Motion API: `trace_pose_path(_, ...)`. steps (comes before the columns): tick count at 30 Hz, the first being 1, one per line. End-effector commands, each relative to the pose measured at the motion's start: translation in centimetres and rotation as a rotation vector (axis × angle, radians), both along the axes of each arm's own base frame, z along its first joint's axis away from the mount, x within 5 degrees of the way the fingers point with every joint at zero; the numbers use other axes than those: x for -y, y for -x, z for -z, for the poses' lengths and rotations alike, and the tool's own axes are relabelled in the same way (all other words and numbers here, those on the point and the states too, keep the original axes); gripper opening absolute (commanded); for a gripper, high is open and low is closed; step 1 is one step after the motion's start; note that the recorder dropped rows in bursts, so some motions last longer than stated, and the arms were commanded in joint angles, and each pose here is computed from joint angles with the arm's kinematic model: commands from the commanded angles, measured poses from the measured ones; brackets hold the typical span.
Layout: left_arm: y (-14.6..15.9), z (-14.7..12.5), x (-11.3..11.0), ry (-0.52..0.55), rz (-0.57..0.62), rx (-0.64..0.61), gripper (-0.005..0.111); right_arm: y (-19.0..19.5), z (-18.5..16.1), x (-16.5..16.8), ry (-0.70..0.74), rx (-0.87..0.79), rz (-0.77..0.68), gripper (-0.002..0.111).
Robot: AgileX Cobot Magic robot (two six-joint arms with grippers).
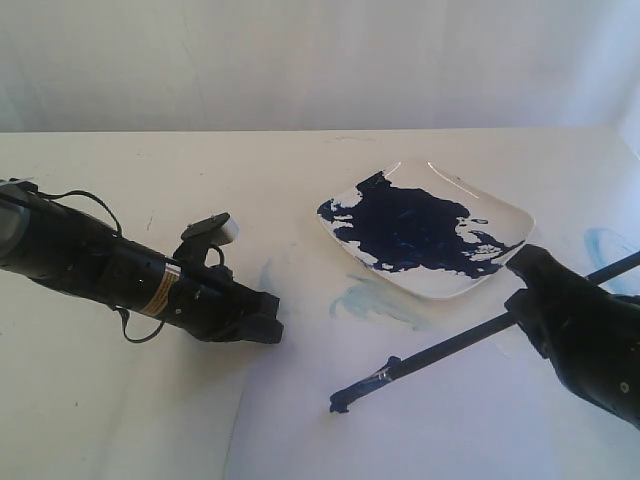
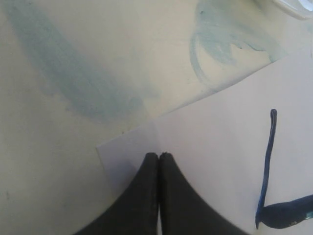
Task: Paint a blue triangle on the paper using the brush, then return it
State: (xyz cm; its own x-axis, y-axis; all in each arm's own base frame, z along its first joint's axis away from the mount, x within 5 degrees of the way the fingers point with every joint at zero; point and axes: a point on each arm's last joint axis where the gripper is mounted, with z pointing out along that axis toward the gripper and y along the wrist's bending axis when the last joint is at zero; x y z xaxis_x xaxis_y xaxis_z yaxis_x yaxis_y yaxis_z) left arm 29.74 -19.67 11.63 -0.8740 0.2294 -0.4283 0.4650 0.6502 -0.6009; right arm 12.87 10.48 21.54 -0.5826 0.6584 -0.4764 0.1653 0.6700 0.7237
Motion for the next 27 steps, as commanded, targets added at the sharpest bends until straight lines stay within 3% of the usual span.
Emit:
trace_pose_path(1,0.1,0.2,0.0,-0.020,0.011,0.008,0.000,0.1,0.2,0.0,0.016,0.003,-0.013,0.000)
trace_pose_path(27,0.1,0.2,0.0,-0.020,0.011,0.008,0.000,0.7,-0.5,1.6,0.074,0.046,0.006,0.000)
